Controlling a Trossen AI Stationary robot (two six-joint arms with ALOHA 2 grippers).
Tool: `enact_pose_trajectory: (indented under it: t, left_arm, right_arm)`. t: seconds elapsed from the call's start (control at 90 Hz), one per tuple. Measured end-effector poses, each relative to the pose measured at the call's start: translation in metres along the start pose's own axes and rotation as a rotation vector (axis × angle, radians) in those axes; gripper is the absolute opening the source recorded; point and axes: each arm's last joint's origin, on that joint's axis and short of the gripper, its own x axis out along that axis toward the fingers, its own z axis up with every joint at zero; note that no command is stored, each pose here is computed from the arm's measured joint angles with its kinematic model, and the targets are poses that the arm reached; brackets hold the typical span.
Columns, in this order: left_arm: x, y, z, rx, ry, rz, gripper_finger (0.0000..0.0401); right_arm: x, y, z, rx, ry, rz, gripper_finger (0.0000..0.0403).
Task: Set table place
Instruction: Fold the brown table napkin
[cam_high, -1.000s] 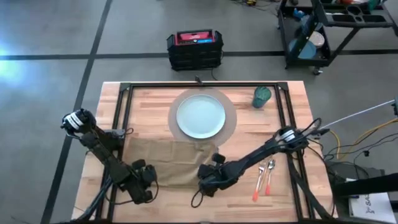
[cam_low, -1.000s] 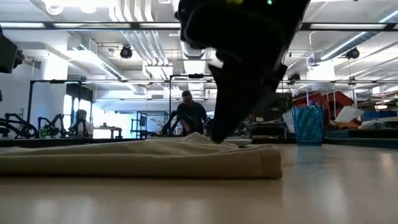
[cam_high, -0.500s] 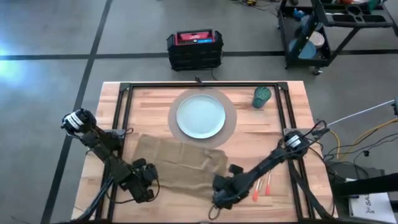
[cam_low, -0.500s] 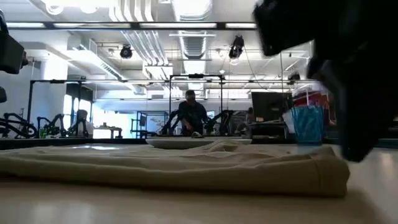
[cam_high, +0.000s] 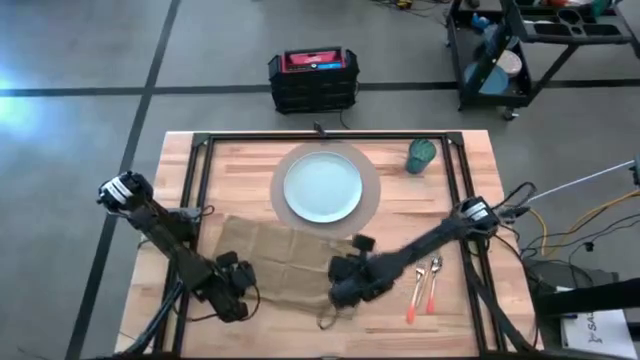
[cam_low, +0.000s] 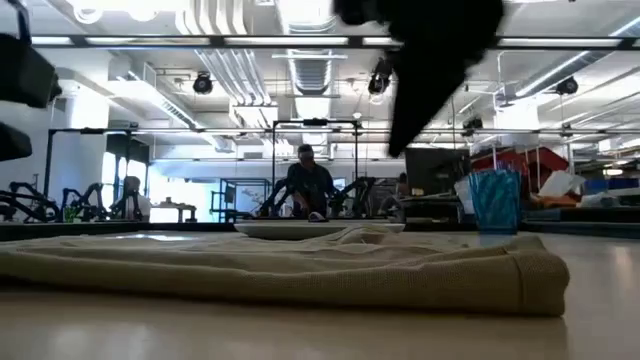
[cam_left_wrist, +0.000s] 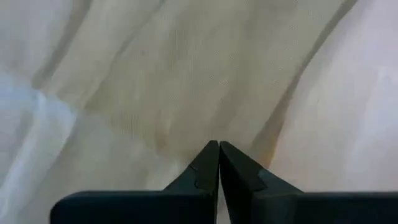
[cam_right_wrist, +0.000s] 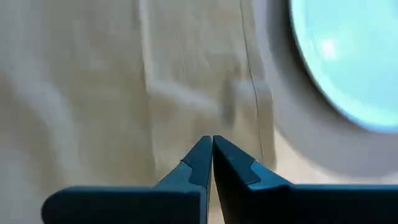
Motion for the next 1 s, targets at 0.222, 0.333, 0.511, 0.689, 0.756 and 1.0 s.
enact_pose_trajectory:
  t: [0.222, 0.333, 0.511, 0.689, 0.756, 1.0]
  left_arm:
    - [-0.050, -0.013, 0.022, -0.054, -0.265, -0.030, 0.0000]
    - [-0.061, -0.016, 0.024, -0.102, -0.298, -0.042, 0.0000]
    - [-0.037, -0.013, 0.021, -0.128, -0.249, 0.030, 0.0000]
    - [-0.002, -0.008, 0.030, -0.142, -0.137, 0.124, 0.0000]
    - [0.008, -0.008, 0.033, -0.130, -0.109, 0.145, 0.0000]
    - [0.035, -0.012, 0.032, -0.118, -0.073, 0.185, 0.0000]
  right_arm:
    - [0.027, -0.034, 0.047, -0.072, -0.126, 0.225, 0.0000]
    - [0.033, -0.040, 0.047, -0.074, -0.073, 0.314, 0.0000]
    - [0.029, -0.018, 0.020, -0.131, 0.050, 0.324, 0.0000]
    - [0.015, 0.013, 0.000, -0.136, 0.063, 0.337, 0.0000]
    - [0.011, 0.024, -0.005, -0.113, 0.046, 0.346, 0.0000]
    - [0.008, 0.062, -0.027, -0.010, 0.016, 0.336, 0.0000]
